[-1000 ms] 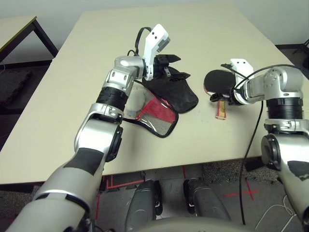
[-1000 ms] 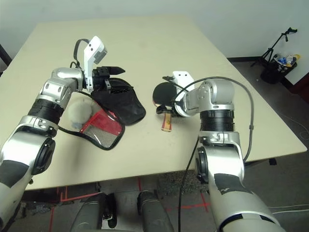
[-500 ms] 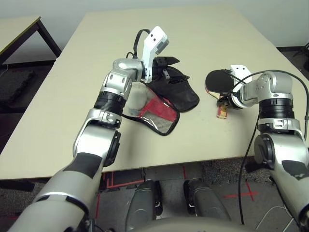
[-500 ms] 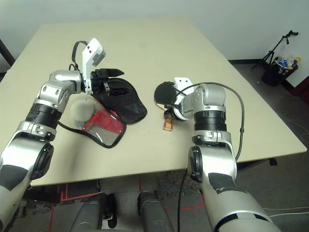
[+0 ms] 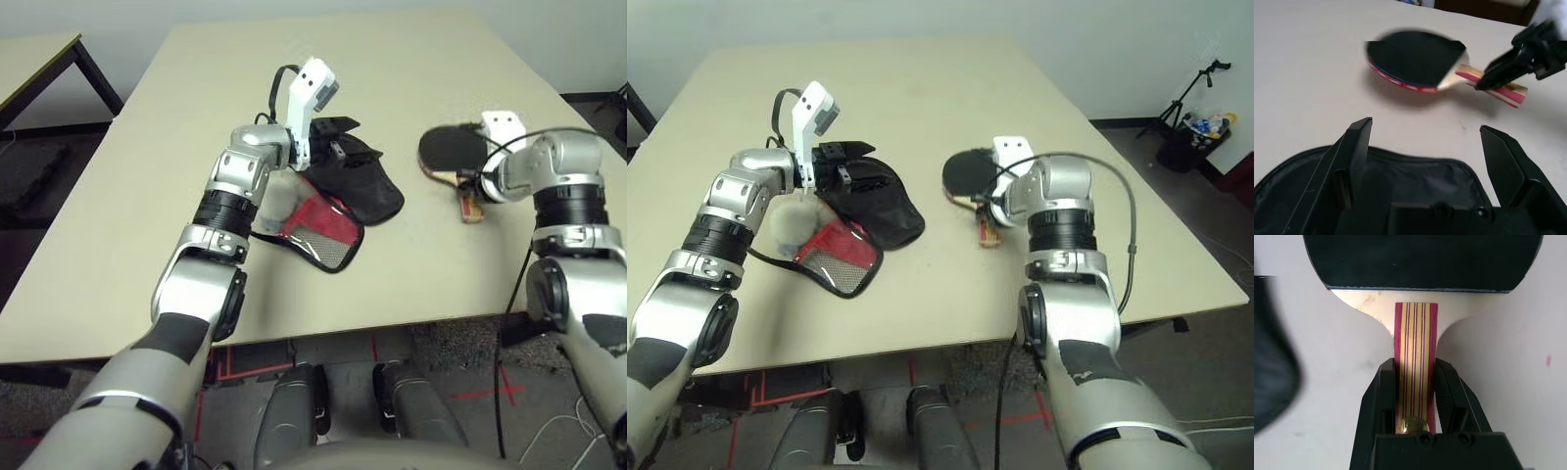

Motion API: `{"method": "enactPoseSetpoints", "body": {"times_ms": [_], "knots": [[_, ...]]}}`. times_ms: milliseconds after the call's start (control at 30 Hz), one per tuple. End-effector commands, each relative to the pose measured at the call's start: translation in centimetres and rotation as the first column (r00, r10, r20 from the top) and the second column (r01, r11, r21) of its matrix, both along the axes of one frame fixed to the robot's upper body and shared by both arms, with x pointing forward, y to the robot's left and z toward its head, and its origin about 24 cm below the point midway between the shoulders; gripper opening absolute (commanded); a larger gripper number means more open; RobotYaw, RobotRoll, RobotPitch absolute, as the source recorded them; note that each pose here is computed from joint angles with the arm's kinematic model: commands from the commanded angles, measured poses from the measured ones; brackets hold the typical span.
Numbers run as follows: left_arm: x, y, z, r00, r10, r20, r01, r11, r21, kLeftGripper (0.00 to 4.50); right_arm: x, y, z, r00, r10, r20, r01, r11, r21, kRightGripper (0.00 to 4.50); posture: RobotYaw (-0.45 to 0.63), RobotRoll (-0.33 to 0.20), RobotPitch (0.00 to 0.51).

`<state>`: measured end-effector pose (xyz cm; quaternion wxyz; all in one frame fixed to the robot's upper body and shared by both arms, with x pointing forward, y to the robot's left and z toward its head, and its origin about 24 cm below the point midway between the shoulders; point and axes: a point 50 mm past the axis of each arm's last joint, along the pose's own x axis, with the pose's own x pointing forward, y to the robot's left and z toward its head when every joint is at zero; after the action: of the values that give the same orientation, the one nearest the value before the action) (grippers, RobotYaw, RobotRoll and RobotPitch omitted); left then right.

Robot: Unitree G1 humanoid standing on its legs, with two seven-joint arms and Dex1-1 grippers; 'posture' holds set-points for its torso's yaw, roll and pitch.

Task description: Store the ping-pong paddle in its case and zip it.

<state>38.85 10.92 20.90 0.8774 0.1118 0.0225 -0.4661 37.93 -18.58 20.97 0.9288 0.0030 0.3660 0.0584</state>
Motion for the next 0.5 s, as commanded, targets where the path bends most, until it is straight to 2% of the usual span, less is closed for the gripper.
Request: {"method": "enactPoseSetpoints", "body": {"times_ms": [33,167,333,500], "knots": [[0.3,1.2,0.2,0.997,0.072,-0.013,-0.073,0.997,-0.033,4.50,-0.2,2.0,0.8,0.995,0.099,-0.019,-0.098,0.995,0.035,1.14,-0.11,0.000,0.119],[0.4,3.2,0.6,0.987,0.159,-0.012,-0.160,0.986,-0.056,4.50,-0.8,4.8,1.2,0.978,0.203,-0.047,-0.200,0.977,0.071,1.14,-0.10,0.000,0.124],[0.3,5.5,0.6,0.967,0.253,-0.018,-0.254,0.965,-0.068,4.50,-1.3,7.5,0.2,0.946,0.311,-0.086,-0.304,0.949,0.085,1.14,-0.07,0.000,0.131],[-0.2,7.4,0.5,0.946,0.325,-0.025,-0.325,0.943,-0.074,4.50,-1.1,9.1,-0.7,0.925,0.366,-0.100,-0.359,0.930,0.077,1.14,-0.04,0.000,0.138]]}}
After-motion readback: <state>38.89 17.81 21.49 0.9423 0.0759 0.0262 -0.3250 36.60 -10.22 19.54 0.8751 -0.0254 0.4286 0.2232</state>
